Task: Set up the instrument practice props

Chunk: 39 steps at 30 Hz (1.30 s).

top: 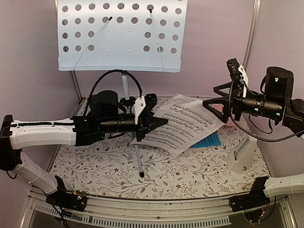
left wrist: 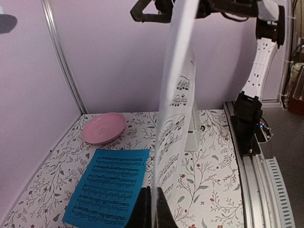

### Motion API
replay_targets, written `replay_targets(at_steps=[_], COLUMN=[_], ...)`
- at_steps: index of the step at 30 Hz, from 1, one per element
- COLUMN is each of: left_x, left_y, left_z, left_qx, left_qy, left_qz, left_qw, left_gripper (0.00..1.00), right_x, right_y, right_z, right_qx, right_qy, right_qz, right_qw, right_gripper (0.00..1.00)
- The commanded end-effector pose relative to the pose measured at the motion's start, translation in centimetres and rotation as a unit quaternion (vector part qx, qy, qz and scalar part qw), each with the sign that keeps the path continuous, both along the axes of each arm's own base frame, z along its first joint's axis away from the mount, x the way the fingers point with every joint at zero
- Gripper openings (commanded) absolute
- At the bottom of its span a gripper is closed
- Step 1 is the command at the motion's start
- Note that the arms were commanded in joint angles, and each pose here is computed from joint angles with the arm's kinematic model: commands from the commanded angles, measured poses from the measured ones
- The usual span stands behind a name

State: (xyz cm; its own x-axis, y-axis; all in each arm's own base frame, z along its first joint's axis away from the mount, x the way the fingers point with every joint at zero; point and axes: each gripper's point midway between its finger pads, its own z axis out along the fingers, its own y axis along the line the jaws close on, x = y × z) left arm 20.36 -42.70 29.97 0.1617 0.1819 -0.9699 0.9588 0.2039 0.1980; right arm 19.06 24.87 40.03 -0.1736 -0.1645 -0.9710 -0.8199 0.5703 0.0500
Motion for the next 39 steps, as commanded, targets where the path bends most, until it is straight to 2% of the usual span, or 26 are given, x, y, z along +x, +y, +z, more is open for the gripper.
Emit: replay_targets(at_steps=[1,7,16,23,25,29,32,33,34,36,39], left_x=[-0.9,-2.0,-3.5,-3.6,-3.5,-3.3,-2.8,-2.6,-2.4,-2.0,-1.6], left_y=[2.5,5.1,6.8,7.3,7.3,7.0,6.7,6.7,6.8,7.4,9.4], left_z=[4.4,7.0,9.2,10.8,10.9,10.8,10.5,10.4,10.2,9.7,8.9], left_qx=[-0.110,-0.163,-0.208,-0.232,-0.238,-0.245,-0.245,-0.243,-0.243,-0.249,-0.270], left_qy=[0.041,0.048,0.050,0.058,0.063,0.075,0.085,0.088,0.089,0.090,0.085], left_qz=[-0.017,-0.028,-0.064,-0.070,-0.071,-0.076,-0.067,-0.062,-0.055,-0.033,0.014], left_qw=[0.993,0.985,0.975,0.969,0.967,0.964,0.963,0.964,0.964,0.964,0.959], left_gripper=[0.00,0.00,0.00,0.00,0.00,0.00,0.00,0.00,0.05,0.35,0.50], right_x=[0.6,0.4,0.0,-2.2,-2.6,-2.4,-1.9,-1.6,-1.3,-0.5,0.2], right_y=[1.1,1.0,0.9,3.9,4.8,5.5,5.6,5.6,5.4,4.8,3.6], right_z=[1.7,1.2,-0.5,0.0,0.3,0.9,1.5,1.7,2.0,2.5,3.1], right_qx=[0.079,0.118,0.162,0.173,0.170,0.177,0.183,0.185,0.189,0.196,0.206], right_qy=[0.002,-0.009,-0.016,-0.029,-0.025,-0.028,-0.029,-0.030,-0.031,-0.032,-0.040], right_qz=[-0.003,0.008,0.026,0.142,0.174,0.185,0.176,0.168,0.158,0.126,0.085], right_qw=[0.997,0.993,0.986,0.974,0.970,0.966,0.967,0.968,0.969,0.972,0.974], right_gripper=[0.99,0.99,1.00,0.82,0.75,0.48,0.19,0.04,0.00,0.00,0.00])
